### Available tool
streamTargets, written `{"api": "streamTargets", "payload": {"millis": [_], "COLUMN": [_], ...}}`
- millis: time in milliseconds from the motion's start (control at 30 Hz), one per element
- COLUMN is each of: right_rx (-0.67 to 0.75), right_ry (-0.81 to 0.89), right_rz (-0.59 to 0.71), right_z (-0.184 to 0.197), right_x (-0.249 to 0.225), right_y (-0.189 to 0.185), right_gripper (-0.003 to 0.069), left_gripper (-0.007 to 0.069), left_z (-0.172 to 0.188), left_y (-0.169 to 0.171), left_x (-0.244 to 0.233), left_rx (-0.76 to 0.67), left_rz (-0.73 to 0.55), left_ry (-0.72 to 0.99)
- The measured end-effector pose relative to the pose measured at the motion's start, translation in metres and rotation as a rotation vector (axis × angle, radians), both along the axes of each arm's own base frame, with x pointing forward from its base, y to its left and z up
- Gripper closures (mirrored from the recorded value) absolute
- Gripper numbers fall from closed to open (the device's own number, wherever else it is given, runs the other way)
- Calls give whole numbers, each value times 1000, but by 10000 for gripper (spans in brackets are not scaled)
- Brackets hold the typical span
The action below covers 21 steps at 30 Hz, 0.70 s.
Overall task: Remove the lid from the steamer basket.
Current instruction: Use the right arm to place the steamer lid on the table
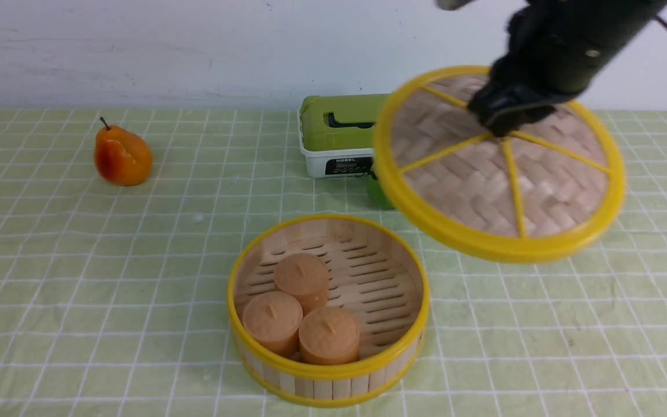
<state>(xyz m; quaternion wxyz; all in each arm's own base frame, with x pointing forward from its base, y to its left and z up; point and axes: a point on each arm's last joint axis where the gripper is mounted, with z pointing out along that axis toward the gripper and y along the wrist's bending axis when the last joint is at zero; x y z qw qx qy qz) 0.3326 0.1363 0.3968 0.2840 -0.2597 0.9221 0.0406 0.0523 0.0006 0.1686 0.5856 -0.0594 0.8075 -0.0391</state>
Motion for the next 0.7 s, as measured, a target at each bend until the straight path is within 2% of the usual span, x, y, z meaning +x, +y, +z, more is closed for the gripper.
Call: {"api": "streamTargets", "payload": {"millis": [67,133,167,433,700], "right_rx": [-3,1,-4,23,20], "right_ry": [45,63,87,79,117], "right_rz": [-113,-149,-168,-201,-253], "right_z": [-30,-47,-67,-146,-186], "right_x": [0,-1,-1,18,37], "right_y": [-35,-46,-51,-48,-45], "right_gripper": [576,576,576,576,573], "left_gripper": [386,386,386,386,386], "left_z": [0,0,0,0,0], "left_y": [0,0,0,0,0], "left_x": [0,0,0,0,0], "left_rx": [0,0,0,0,0], "left_rz": [0,0,0,0,0], "left_ry": [0,0,0,0,0]}}
